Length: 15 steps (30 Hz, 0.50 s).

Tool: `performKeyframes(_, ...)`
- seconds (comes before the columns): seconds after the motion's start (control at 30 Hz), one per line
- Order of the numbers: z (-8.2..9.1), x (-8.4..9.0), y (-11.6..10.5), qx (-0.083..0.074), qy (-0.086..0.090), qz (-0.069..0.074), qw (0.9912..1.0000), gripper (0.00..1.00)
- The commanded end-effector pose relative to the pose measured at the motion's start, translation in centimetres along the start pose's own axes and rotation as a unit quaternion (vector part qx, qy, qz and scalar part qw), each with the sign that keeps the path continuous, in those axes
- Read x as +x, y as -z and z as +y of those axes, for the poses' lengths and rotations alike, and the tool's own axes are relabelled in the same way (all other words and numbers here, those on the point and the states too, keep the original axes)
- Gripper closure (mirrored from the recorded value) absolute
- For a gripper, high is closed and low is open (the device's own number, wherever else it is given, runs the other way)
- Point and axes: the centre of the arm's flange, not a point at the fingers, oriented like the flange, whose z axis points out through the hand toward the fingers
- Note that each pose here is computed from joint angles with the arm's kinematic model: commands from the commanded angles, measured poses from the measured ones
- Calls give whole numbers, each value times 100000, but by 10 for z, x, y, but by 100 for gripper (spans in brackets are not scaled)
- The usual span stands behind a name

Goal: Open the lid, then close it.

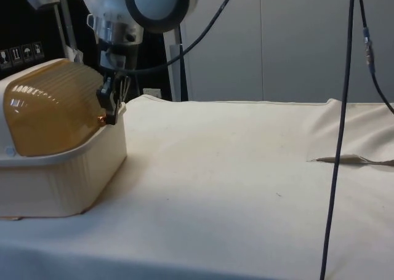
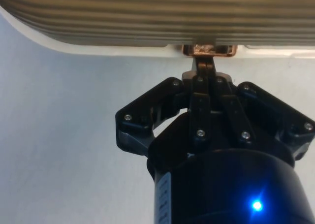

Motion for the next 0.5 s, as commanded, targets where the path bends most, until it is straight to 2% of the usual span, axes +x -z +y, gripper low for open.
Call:
performKeyframes(0.0,-3,4,-4,102,-121,257,100000,100)
performKeyframes(0.1,-3,5,-2,142,-125,758,99997,100)
performKeyframes(0.13,-1,2,0,-12,64,154,100000,100)
performKeyframes(0.17,-3,5,-1,124,-82,858,99996,100)
performKeyframes(0.37,-1,7,8,-109,42,1905,99982,100)
performKeyframes(0.4,-1,4,4,-5,53,1003,99995,100)
performKeyframes(0.43,-1,8,10,-96,31,2104,99978,100)
performKeyframes(0.47,0,9,12,-119,-17,2253,99975,100)
